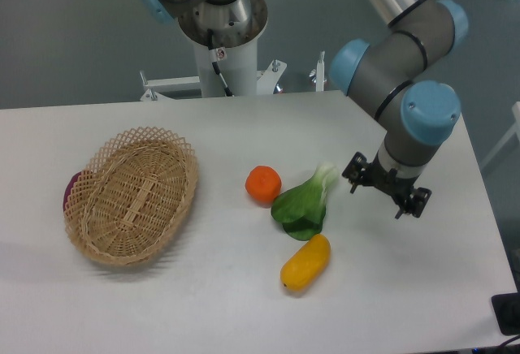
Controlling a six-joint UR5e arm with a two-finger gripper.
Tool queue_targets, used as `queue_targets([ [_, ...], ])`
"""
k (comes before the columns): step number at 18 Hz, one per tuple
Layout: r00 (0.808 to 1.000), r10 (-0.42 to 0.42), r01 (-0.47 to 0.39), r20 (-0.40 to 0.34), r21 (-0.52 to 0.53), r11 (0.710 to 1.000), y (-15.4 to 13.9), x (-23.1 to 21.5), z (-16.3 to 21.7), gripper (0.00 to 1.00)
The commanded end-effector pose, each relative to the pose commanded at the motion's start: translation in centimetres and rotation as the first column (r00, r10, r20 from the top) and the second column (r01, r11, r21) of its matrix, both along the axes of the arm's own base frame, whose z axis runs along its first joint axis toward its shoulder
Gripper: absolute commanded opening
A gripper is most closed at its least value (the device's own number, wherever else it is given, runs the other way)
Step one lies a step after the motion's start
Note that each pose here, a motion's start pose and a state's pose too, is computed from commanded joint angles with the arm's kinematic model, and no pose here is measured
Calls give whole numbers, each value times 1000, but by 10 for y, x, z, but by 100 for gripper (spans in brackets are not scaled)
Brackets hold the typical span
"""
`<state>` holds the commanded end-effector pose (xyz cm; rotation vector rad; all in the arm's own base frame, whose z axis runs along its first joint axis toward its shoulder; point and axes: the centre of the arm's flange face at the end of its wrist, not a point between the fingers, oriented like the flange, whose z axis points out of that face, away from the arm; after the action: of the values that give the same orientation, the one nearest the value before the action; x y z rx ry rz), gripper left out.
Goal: Pick up the mango from the table
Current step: 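Move the gripper down over the yellow mango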
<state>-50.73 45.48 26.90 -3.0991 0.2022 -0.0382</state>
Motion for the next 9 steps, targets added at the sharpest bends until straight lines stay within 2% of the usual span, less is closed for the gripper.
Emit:
queue_targets([
  [4,997,76,-76,-2,-1,997,34,26,-12,100],
  [9,998,69,-69,0,25,997,64,49,-20,100],
])
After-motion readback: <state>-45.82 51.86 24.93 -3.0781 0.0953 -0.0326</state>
